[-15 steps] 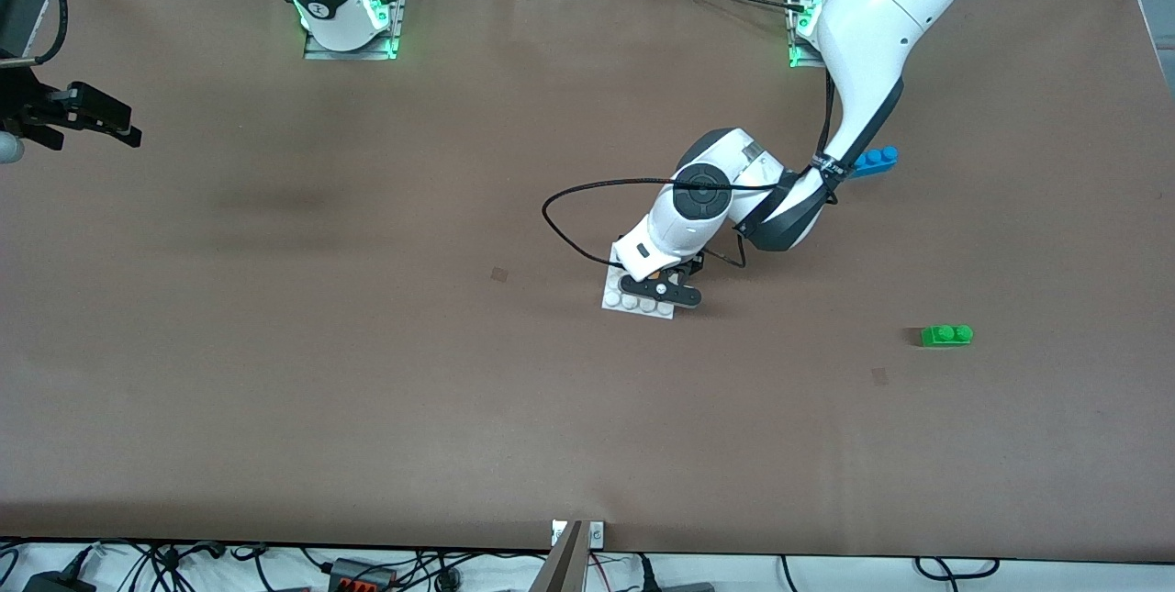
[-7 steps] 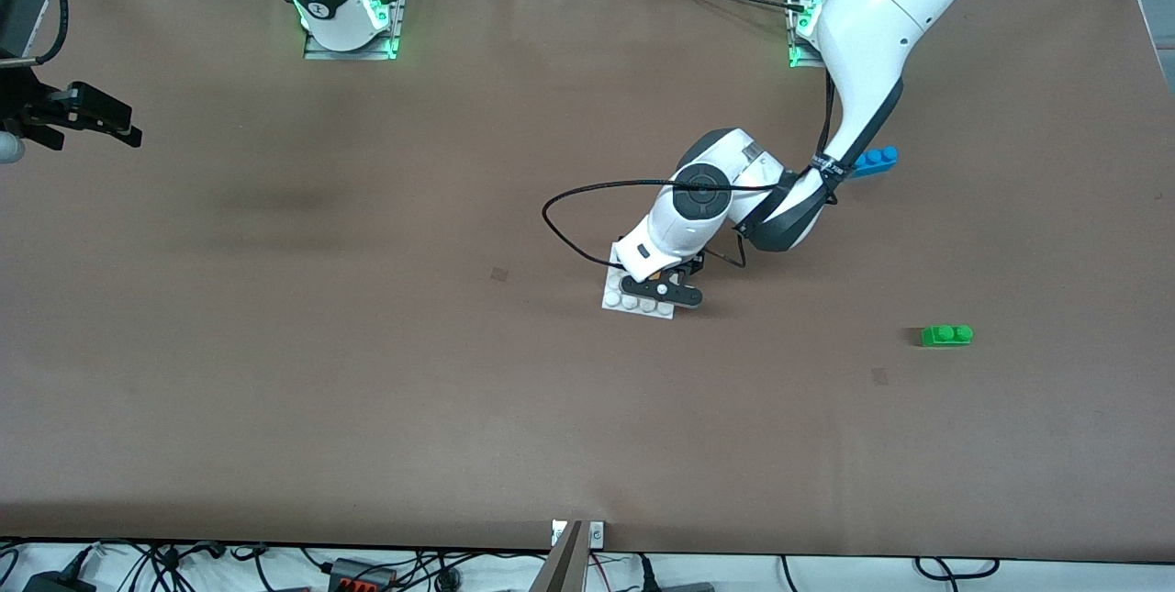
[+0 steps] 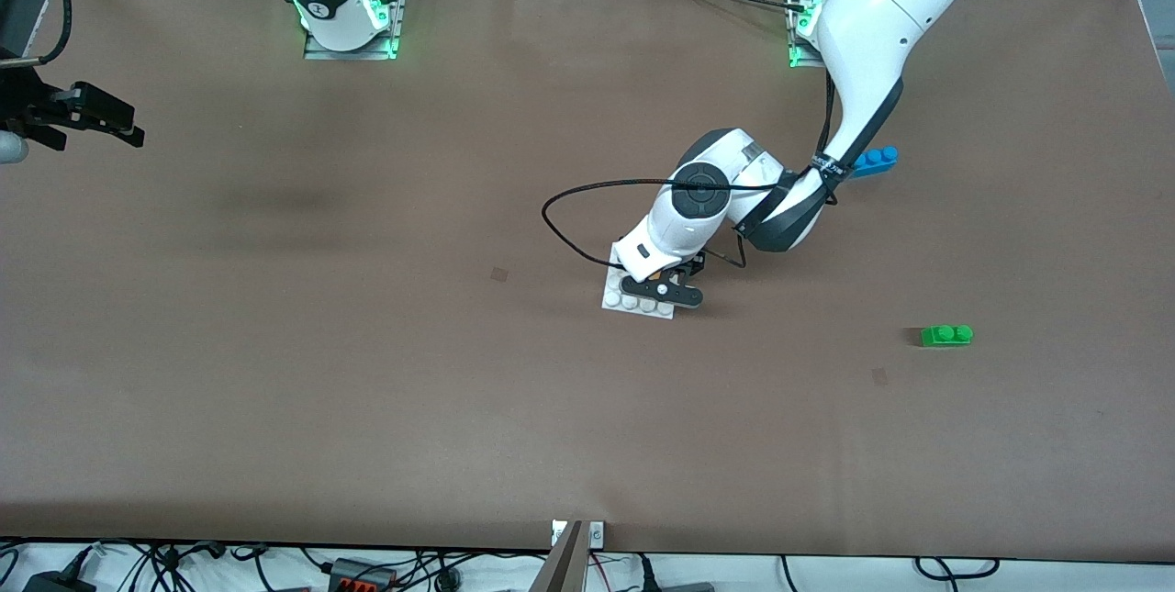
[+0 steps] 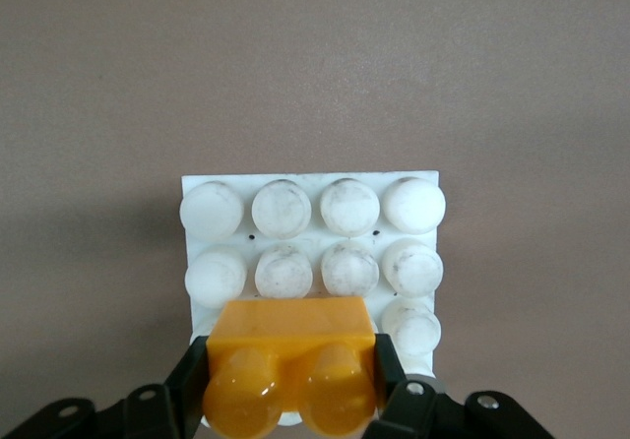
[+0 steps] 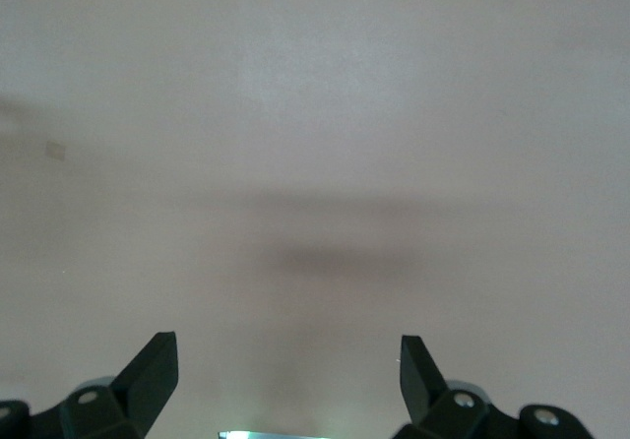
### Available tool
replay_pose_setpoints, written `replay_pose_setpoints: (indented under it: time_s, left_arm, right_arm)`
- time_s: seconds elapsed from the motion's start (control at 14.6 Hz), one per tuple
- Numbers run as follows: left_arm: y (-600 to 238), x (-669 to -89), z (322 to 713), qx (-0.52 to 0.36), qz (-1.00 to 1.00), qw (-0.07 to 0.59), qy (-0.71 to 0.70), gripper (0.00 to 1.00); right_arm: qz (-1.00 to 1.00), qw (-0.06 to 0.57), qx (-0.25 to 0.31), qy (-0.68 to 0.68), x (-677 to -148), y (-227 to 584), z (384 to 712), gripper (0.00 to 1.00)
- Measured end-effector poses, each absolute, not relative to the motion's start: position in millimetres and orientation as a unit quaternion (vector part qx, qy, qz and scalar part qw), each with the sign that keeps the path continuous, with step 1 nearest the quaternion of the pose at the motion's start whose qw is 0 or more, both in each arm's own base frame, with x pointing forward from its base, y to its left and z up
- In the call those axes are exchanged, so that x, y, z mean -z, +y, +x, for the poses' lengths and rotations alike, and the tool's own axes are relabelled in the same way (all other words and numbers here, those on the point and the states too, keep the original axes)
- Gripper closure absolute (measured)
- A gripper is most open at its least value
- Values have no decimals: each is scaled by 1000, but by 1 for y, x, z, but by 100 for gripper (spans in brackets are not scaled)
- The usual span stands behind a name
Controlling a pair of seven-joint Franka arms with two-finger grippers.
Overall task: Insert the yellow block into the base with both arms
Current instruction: 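Lower the yellow brick onto the plate studs and press it down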
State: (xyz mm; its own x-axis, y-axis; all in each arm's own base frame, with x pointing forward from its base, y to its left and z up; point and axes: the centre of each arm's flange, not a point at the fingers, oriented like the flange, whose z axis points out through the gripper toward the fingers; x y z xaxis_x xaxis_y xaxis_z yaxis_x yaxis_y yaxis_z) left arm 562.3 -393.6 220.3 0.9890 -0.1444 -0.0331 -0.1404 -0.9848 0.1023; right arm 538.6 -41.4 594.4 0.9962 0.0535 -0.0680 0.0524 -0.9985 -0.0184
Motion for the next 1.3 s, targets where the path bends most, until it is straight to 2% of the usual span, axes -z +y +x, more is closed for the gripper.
replay_pose_setpoints:
  time_s: [1.3]
  left_arm:
    - [-401,-219,556,7,997,30,-75,32]
  right_arm:
    - [-999,8,-34,-27,-594,-41,539,0]
